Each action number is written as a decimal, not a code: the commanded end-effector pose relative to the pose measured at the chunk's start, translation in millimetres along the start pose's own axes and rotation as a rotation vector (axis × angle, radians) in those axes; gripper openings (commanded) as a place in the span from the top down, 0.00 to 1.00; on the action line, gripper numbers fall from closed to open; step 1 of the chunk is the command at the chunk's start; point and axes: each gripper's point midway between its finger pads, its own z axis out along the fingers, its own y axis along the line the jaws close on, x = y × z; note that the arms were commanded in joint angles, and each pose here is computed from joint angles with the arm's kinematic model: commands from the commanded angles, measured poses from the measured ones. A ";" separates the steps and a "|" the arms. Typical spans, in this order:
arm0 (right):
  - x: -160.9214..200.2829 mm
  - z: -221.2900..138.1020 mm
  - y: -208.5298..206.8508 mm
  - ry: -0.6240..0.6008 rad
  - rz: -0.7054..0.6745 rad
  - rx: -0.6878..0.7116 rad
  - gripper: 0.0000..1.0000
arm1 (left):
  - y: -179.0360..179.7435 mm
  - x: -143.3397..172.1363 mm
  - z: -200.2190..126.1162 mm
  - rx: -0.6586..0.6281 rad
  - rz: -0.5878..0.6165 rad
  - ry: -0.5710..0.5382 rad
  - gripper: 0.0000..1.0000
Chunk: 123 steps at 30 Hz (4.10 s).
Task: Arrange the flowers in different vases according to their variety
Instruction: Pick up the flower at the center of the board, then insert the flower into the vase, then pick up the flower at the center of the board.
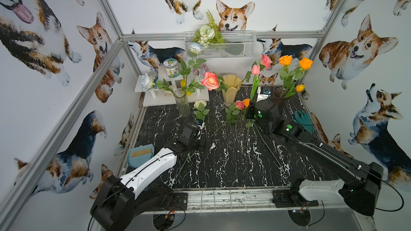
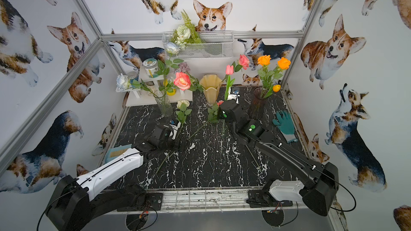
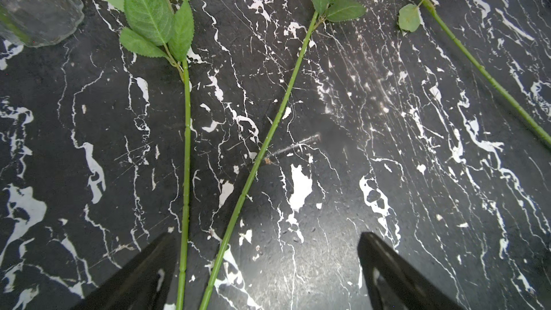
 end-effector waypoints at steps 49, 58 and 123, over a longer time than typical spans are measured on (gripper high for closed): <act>-103.4 178.5 52.1 -0.503 -0.194 0.077 0.80 | 18.3 -23.5 -16.6 -0.013 -0.094 -0.140 0.00; -109.7 161.0 49.3 -0.494 -0.186 0.056 0.50 | 18.5 -23.2 -17.0 -0.012 -0.098 -0.138 0.00; 185.8 15.6 -126.9 0.740 -0.211 -0.003 0.26 | 19.1 -20.4 -16.0 0.042 -0.074 -0.091 0.02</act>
